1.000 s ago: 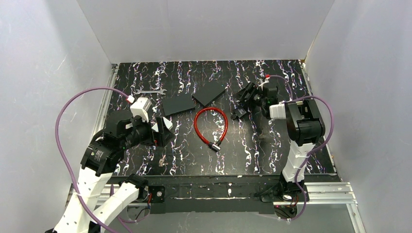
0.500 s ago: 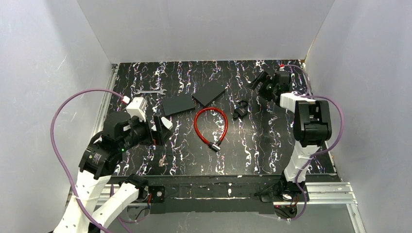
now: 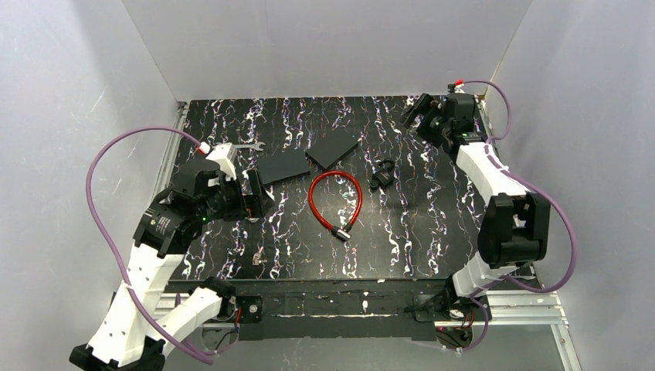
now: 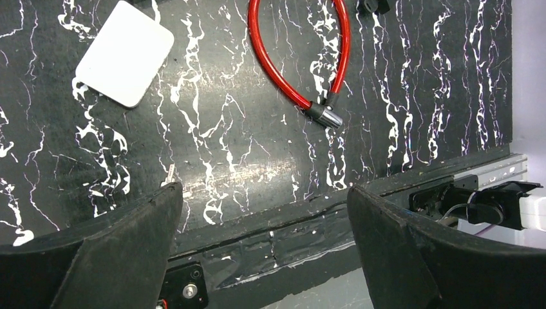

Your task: Unlock with the key

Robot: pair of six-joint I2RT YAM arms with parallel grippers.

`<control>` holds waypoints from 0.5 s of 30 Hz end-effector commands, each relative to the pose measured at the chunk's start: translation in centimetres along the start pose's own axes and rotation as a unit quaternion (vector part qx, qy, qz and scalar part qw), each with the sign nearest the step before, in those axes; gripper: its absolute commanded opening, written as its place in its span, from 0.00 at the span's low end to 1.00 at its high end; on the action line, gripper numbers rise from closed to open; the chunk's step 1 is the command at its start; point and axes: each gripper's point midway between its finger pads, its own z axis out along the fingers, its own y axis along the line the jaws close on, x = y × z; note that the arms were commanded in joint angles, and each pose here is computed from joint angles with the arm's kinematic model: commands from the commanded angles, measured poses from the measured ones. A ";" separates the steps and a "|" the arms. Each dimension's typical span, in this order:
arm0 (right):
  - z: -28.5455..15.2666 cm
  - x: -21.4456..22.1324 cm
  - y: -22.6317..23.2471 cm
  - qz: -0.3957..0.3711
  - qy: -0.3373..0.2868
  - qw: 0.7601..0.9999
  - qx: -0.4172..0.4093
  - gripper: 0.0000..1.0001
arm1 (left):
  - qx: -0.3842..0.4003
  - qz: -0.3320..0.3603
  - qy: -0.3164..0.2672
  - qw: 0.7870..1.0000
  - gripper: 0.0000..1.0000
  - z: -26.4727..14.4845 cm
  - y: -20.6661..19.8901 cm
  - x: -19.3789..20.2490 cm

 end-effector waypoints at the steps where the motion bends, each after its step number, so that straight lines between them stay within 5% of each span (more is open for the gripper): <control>1: -1.4 3.0 -0.3 0.049 0.062 0.997 0.006 0.98 | -0.006 -0.019 -0.003 1.000 0.98 -0.5 0.3 0.3; 5: -3.4 2.5 -0.2 0.003 0.059 0.996 0.061 0.98 | -0.039 -0.035 0.043 0.998 0.98 0.2 1.6 2.6; 9: -4.9 2.4 5.0 -0.104 0.047 0.992 0.054 0.98 | -0.101 -0.068 0.079 0.989 0.98 0.6 4.0 5.2; 15: -4.9 9.3 6.7 -0.041 0.166 0.983 -0.070 0.98 | -0.162 -0.074 0.112 0.978 0.97 1.2 6.8 8.3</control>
